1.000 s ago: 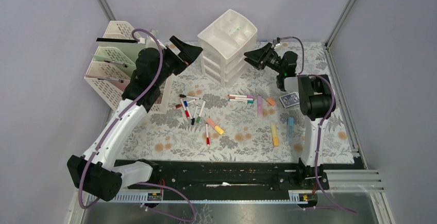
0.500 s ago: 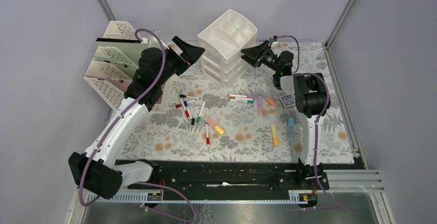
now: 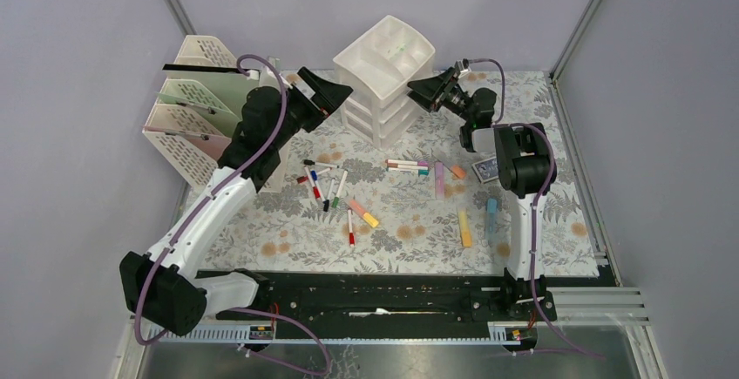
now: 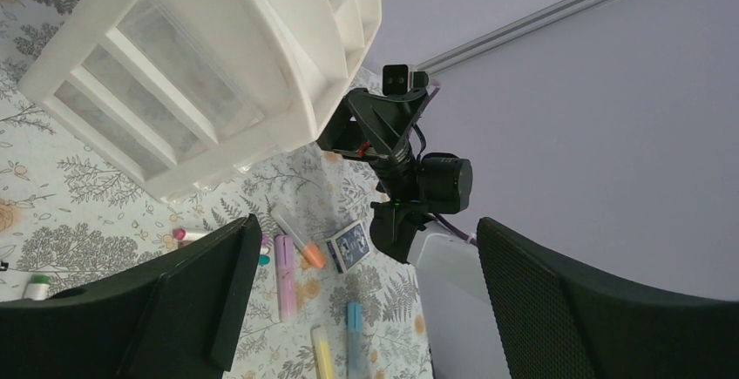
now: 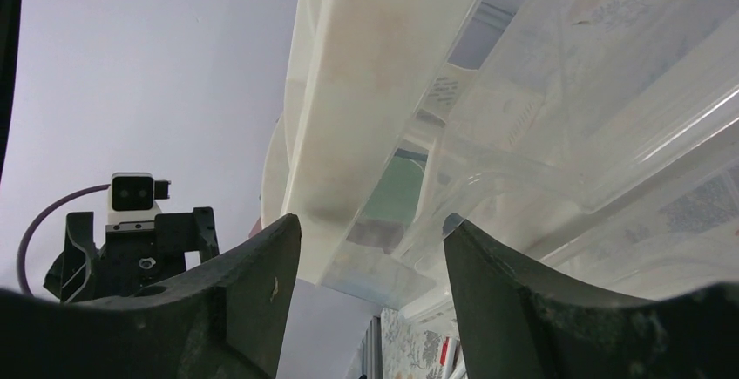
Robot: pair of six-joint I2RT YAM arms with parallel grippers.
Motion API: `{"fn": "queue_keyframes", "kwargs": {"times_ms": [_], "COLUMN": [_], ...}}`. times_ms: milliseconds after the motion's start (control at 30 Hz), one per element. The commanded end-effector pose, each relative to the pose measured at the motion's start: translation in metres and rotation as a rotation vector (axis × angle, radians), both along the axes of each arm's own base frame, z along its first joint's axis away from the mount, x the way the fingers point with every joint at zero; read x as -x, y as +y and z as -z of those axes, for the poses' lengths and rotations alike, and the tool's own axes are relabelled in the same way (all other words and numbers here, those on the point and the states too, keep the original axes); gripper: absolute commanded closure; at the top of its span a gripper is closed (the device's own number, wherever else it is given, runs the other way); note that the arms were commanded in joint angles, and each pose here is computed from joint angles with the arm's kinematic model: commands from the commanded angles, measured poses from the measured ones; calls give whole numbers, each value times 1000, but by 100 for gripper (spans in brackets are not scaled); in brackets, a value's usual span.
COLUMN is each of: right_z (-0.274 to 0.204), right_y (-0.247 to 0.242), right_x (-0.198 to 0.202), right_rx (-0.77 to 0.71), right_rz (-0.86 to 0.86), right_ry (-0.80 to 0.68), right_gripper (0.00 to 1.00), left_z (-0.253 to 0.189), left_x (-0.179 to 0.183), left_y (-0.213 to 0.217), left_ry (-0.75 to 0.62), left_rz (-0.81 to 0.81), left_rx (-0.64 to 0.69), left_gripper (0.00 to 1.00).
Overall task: Organize the desk
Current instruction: Open the drawer in the storage box.
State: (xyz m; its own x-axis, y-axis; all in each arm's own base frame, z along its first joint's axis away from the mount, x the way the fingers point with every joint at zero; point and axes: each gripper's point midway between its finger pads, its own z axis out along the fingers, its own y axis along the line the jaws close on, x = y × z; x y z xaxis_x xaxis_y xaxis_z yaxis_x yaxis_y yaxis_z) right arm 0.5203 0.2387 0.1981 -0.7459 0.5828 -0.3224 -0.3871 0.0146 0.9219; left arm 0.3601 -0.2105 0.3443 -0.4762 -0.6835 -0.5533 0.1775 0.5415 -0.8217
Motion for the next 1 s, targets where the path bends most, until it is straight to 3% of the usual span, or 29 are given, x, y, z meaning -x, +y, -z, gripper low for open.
{"fn": "queue_keyframes", "kwargs": {"times_ms": [0,300,500,967], "right_z": [-55,-50,-45,-30], "right_y": [0,-15,-22,-16], "right_x": [22,39,47,21], "right_rx": [-62,-66,-46,24], "right_rz": [-5,29,29,15], "right_ry": [-220,-207,-196,-122], "right_gripper": [34,36,36,31], "left_z": [-14,-1,22,44], "left_x": [1,-7,-28,-77], "left_y": [-6,-11,-18,-36], "left_ry": [-64,-28,86,182], "left_rz": [20,20,-7,-125], "left_rx": [46,17,-66,-169], "left_gripper": [1,1,1,2]}}
